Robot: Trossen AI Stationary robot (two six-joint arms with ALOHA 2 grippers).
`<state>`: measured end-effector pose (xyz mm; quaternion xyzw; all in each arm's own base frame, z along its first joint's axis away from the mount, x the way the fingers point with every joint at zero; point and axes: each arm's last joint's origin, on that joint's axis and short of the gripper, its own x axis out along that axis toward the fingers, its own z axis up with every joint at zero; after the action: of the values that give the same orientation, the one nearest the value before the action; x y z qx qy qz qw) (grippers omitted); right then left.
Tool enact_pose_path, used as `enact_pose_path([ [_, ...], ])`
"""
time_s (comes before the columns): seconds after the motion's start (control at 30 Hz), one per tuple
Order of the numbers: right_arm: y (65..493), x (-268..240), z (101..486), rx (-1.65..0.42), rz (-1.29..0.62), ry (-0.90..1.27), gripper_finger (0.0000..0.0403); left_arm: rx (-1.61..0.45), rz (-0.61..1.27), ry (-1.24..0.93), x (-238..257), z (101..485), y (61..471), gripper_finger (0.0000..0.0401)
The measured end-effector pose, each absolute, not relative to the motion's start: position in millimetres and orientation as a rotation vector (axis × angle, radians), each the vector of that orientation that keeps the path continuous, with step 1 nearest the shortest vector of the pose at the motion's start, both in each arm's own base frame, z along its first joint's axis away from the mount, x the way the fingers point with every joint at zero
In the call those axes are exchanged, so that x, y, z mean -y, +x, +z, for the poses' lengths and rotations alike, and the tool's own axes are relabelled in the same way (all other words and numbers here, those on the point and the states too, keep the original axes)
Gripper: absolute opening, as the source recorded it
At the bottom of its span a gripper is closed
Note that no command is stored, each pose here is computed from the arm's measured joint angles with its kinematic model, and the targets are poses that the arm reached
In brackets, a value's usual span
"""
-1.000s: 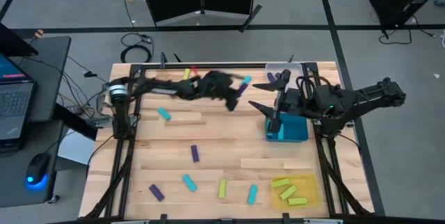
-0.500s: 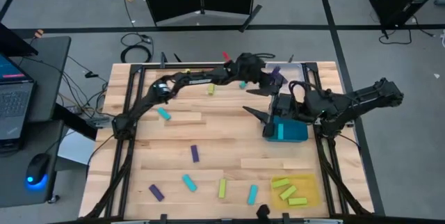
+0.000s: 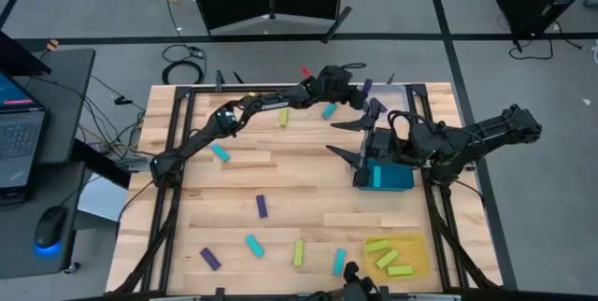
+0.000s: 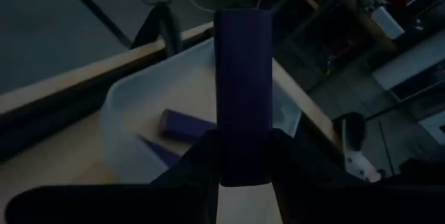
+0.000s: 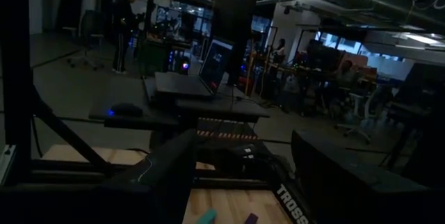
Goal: Sort blocks
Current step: Put the purple block into the transparent bin, then put the light blue block into the blue bin
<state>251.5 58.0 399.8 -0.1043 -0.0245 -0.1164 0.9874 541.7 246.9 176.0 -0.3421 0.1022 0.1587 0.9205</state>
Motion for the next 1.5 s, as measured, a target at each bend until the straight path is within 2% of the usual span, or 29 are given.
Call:
enact_pose_path([
  [0.07, 251.5, -58.1, 399.7, 0.049, -0.234, -0.210, 0.0245, -0.204, 0.319, -0.700, -246.0, 176.5, 542.4, 0.0107],
  [0.1, 251.5, -58.0, 399.7, 0.049, -0.234, -0.210, 0.0245, -0.195, 0.310, -0.695, -245.2, 177.9, 543.1, 0.0123],
  [0.27, 251.5, -58.1, 399.6, 0.048, -0.233, -0.211, 0.0245, -0.169, 0.264, -0.683, -240.6, 181.8, 546.0, 0.0253],
  [0.37, 251.5, -57.9, 399.6, 0.047, -0.234, -0.212, 0.0245, -0.169, 0.203, -0.658, -239.0, 183.6, 546.8, 0.0314],
  [0.43, 251.5, -57.7, 399.5, 0.046, -0.236, -0.214, 0.0245, -0.161, 0.147, -0.655, -240.3, 185.6, 546.2, 0.0339],
  [0.53, 251.5, -57.4, 398.6, 0.035, -0.246, -0.218, 0.0245, -0.160, 0.104, -0.651, -245.2, 194.6, 541.8, 0.0350],
  [0.63, 251.5, -57.2, 398.0, 0.029, -0.253, -0.218, 0.0245, -0.180, 0.141, -0.580, -248.2, 212.8, 534.4, 0.0329],
  [0.73, 251.5, -57.1, 398.1, 0.029, -0.256, -0.219, 0.0245, -0.214, 0.173, -0.491, -244.9, 235.7, 526.5, 0.0277],
  [0.93, 251.4, -57.2, 398.2, 0.023, -0.257, -0.268, 0.0245, -0.252, 0.211, -0.369, -230.0, 276.8, 502.1, 0.0116],
  [1.07, 246.4, -57.3, 401.8, 0.035, -0.256, -0.276, 0.0245, -0.219, 0.219, -0.332, -219.8, 287.1, 471.0, 0.0020],
  [1.13, 243.3, -56.5, 403.4, 0.036, -0.255, -0.272, 0.0245, -0.169, 0.218, -0.332, -210.7, 288.5, 448.5, 0.0011],
  [1.27, 242.5, -55.5, 402.7, 0.024, -0.270, -0.262, 0.0245, -0.089, 0.227, -0.336, -185.5, 285.4, 390.9, 0.0028],
  [1.5, 261.4, -39.9, 388.8, -0.039, -0.418, -0.214, 0.0245, -0.062, 0.251, -0.349, -130.9, 273.5, 293.5, 0.0034],
])
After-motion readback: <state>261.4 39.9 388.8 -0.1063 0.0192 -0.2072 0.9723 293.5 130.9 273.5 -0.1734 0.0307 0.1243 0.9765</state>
